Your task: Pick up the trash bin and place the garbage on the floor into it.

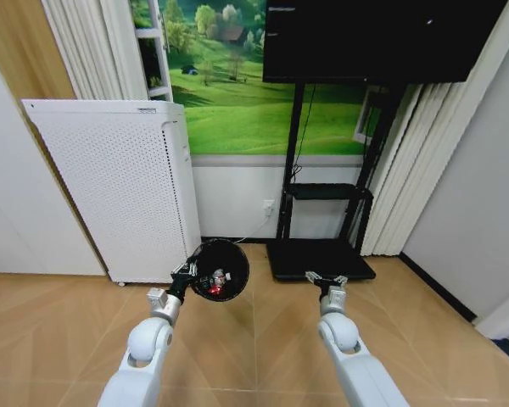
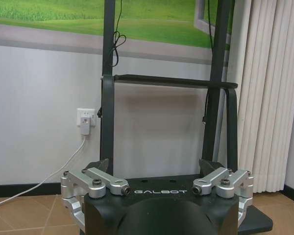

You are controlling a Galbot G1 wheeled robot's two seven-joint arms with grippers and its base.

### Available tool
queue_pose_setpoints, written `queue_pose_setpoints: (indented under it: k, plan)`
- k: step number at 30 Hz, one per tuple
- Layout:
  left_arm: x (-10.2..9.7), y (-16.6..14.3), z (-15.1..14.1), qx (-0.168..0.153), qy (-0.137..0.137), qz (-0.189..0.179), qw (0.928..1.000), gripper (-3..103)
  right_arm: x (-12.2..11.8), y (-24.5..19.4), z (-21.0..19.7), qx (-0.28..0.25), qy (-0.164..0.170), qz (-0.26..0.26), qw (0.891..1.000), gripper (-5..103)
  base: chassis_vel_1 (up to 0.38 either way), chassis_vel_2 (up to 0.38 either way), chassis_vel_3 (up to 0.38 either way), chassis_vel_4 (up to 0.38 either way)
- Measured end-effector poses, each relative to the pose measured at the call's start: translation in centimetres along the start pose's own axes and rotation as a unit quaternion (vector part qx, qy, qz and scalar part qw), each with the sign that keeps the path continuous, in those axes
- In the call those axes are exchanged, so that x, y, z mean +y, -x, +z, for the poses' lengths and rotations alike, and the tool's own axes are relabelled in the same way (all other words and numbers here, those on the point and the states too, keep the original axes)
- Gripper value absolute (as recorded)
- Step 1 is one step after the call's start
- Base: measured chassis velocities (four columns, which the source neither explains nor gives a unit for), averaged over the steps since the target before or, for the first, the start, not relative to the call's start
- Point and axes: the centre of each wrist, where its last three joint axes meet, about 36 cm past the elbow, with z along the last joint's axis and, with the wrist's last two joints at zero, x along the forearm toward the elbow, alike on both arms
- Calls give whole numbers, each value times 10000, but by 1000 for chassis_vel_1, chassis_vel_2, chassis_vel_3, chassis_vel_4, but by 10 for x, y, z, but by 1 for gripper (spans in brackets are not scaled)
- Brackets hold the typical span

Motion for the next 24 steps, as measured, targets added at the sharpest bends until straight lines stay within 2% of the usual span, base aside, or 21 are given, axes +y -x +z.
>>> queue_pose_setpoints:
  k: [10, 24]
  plan:
    - [0, 2, -1, -16, 0, 14, 10000, 7, -1, 0, -2, -34, -9, -3, 10000, 100, -29, -50, 20, 45]
    - [-1, 2, 1, -1, -8, 0, 10000, 7, -1, 0, -2, -30, -41, -7, 10000, 100, 175, -152, -166, 146]
